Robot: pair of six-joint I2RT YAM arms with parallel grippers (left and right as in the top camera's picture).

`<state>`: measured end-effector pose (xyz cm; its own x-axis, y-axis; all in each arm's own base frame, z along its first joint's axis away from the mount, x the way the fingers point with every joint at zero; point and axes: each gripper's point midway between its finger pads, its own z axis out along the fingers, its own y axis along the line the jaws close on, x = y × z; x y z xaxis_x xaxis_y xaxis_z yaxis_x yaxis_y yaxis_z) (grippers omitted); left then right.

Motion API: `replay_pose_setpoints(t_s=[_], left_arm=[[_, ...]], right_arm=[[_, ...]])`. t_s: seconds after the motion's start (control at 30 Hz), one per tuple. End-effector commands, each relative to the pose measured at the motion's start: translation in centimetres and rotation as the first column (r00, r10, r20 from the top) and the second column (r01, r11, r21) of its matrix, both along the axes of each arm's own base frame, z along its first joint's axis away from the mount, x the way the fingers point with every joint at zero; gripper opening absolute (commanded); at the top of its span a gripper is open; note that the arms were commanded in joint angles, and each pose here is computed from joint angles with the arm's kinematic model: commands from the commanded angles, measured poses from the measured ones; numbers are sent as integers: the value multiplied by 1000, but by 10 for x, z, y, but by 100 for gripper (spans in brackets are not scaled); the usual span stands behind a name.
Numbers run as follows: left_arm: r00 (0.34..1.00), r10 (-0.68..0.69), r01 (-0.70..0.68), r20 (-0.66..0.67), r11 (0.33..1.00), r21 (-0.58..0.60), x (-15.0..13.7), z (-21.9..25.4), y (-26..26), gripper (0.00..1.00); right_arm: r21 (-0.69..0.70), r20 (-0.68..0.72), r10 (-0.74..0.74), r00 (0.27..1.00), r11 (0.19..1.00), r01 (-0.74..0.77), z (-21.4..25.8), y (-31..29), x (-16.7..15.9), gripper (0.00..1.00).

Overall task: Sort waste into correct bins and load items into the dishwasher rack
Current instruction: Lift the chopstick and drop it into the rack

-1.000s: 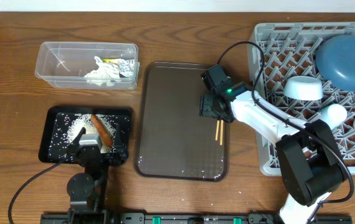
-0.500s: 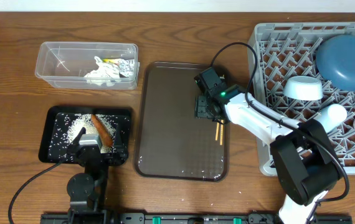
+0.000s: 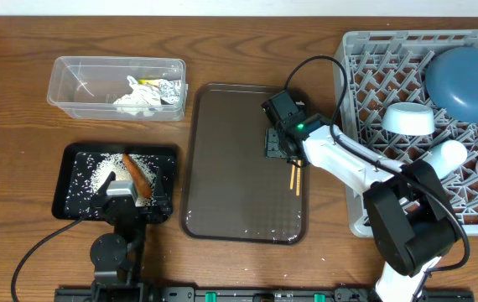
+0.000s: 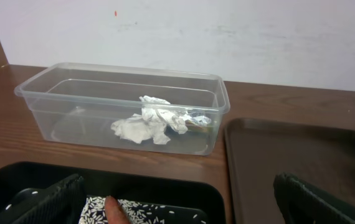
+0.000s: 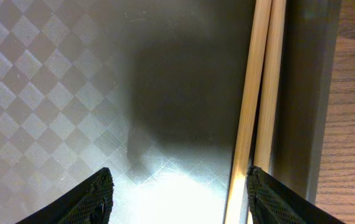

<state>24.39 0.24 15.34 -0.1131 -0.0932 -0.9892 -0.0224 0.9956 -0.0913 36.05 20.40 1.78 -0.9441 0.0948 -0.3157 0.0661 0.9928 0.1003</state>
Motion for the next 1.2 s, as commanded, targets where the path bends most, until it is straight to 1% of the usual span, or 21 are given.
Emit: replay_pose_setpoints(t_s=[0.0,0.33,0.47,0.53,0.57,0.6,0.63,0.77,0.8,0.9,1.0,1.17], left_arm=[[999,16,-16,-38,1000,0,0,-16,3,98],[999,16,-16,-38,1000,0,0,-16,3,98],[999,16,-16,-38,1000,0,0,-16,3,98],[999,16,-16,-38,1000,0,0,-16,3,98],[999,16,-16,-38,1000,0,0,-16,3,98],[999,16,-16,-38,1000,0,0,-16,3,98],[999,16,-16,-38,1000,0,0,-16,3,98],[999,16,-16,-38,1000,0,0,-16,3,98],[999,16,-16,-38,1000,0,0,-16,3,98],[999,16,-16,-38,1000,0,0,-16,3,98],[999,16,-16,-38,1000,0,0,-16,3,98],[999,16,-16,-38,1000,0,0,-16,3,98]], right_arm=[[-24,-3,-20,1000,1000,20,-5,-4,-1,67],[-52,-47,-22,999,998,20,-29,-6,-5,67],[-48,-53,-19,998,999,16,-30,-5,-6,66],[-46,-51,-19,999,999,17,-30,-5,-5,62],[-46,-50,-19,999,999,17,-30,-5,-5,56],[-46,-50,-19,999,999,17,-30,-5,-5,48],[-46,-50,-19,999,999,17,-30,-5,-5,43],[-38,-47,-17,999,999,15,-29,-3,-4,7],[-28,-48,-14,999,1000,12,-28,-1,-3,1],[19,-51,5,999,1000,-4,-21,10,0,1],[70,-28,32,999,997,-30,-3,17,7,1],[110,67,25,997,993,-32,55,3,25,1]])
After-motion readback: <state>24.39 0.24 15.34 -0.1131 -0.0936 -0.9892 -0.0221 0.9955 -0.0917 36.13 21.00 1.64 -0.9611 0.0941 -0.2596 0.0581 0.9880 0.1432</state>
